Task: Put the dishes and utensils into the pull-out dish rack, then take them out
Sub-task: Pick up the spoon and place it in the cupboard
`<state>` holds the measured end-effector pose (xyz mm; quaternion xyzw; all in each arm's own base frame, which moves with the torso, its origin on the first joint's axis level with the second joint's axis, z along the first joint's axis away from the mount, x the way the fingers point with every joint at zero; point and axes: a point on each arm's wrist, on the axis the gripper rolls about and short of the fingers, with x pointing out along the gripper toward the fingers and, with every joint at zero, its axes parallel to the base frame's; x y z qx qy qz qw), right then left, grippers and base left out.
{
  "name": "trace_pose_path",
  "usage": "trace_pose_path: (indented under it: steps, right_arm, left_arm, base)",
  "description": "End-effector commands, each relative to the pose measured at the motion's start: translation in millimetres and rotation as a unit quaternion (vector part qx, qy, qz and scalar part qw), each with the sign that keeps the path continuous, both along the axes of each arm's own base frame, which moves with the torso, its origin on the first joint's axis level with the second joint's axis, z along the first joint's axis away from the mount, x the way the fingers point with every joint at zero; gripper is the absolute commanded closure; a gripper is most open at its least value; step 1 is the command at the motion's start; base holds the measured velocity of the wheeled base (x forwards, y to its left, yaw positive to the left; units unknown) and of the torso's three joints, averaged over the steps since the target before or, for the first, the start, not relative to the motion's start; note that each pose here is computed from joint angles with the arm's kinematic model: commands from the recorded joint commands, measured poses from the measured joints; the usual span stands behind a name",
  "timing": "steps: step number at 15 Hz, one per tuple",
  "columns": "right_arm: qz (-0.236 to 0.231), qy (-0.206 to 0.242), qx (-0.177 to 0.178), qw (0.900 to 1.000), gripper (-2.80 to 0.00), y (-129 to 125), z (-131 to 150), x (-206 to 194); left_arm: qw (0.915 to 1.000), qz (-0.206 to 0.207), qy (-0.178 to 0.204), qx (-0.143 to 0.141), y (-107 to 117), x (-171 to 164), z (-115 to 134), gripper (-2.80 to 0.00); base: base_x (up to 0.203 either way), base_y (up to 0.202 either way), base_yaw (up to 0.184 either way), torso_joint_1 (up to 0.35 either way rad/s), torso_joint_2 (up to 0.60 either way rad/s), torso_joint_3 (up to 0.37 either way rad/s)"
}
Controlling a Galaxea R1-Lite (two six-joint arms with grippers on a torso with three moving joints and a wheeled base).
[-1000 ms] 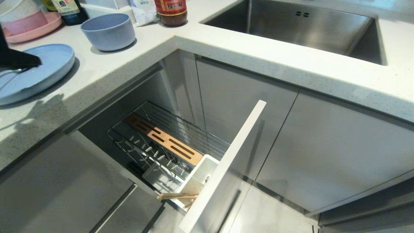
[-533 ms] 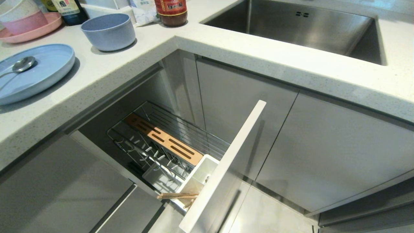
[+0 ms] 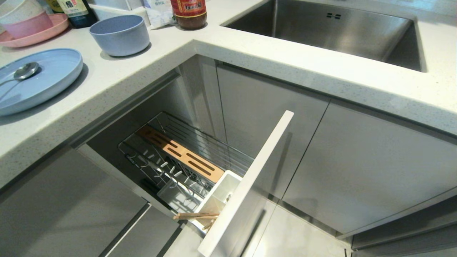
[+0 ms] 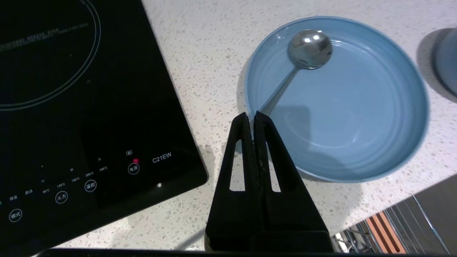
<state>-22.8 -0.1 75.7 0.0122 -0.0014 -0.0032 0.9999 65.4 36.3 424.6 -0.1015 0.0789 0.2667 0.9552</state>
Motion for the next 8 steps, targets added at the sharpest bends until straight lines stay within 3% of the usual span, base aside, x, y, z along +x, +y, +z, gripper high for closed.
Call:
trace_pose_path:
  steps: [1,3,8]
  right_arm:
    - [0.000,-0.001,0.000,1.000,0.00,0,0,0]
    - [0.000,-0.001,0.000,1.000,0.00,0,0,0]
    - [0.000,-0.001,0.000,1.000,0.00,0,0,0]
  left_arm:
    - [0.9994,0.009,0.026,-0.022,19,23,0,0.00]
    - [0.9986,0.001,0.046,-0.024,34,34,-3,0.00]
    - [0.9931,-0.093,0.071,-0.016,51,44,-10,0.00]
  base:
    - [0.000,0.000,0.000,0.000,0.00,0.000]
    - [0.000,0.000,0.000,0.000,0.00,0.000]
    - [0.000,0.000,0.000,0.000,0.00,0.000]
